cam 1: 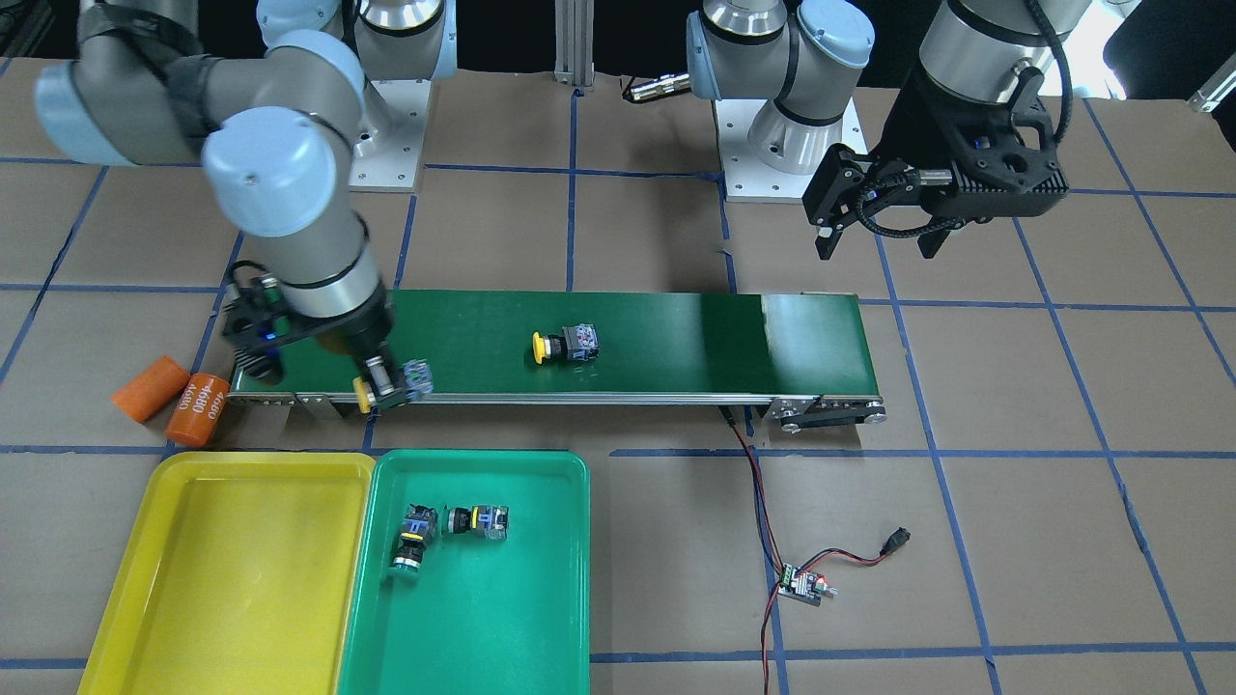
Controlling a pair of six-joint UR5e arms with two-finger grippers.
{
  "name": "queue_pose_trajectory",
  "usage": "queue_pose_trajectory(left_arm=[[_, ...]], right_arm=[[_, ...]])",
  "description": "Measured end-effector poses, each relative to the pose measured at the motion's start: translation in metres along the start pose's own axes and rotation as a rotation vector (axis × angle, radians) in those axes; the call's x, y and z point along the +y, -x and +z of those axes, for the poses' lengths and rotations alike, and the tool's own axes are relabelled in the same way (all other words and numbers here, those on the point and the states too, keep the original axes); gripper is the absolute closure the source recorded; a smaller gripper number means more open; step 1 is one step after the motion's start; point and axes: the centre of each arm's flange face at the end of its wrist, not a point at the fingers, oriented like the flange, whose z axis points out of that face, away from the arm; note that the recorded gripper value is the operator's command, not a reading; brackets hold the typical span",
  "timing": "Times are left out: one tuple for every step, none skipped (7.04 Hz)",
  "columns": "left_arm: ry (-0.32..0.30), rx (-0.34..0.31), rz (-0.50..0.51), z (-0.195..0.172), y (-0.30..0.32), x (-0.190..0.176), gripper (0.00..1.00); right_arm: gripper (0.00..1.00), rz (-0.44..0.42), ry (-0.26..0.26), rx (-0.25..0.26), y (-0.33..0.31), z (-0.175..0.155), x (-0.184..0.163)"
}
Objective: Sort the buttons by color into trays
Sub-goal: 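Carry the yellow button into the yellow tray and open the right gripper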
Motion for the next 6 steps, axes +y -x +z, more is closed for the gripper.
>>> queue_pose_trajectory(left_arm=[[-0.001, 0.0, 0.0, -0.001, 0.0, 0.0, 0.0], [-0.002, 0.001, 0.0, -0.001, 0.0, 0.0, 0.0], [-0.002, 0.001, 0.001, -0.001, 0.0, -0.001, 0.0], [-0.002, 0.001, 0.001, -0.001, 0.0, -0.001, 0.0], [-0.003, 0.001, 0.001, -0.001, 0.0, -0.002, 0.0], [-0.002, 0.001, 0.001, -0.001, 0.0, -0.002, 0.0]], right_arm=[[1.0, -0.062, -0.007, 0.001, -0.001, 0.002, -0.045], [1.0, -0.138, -0.007, 0.002, 0.003, 0.011, -0.092], [1.0, -0.197, 0.003, 0.006, 0.011, 0.025, -0.129], [0.85, -0.223, 0.024, 0.005, 0.019, 0.042, -0.151], [0.22, -0.232, 0.047, -0.003, 0.024, 0.054, -0.159], [0.0, -0.235, 0.059, -0.003, 0.025, 0.06, -0.162]])
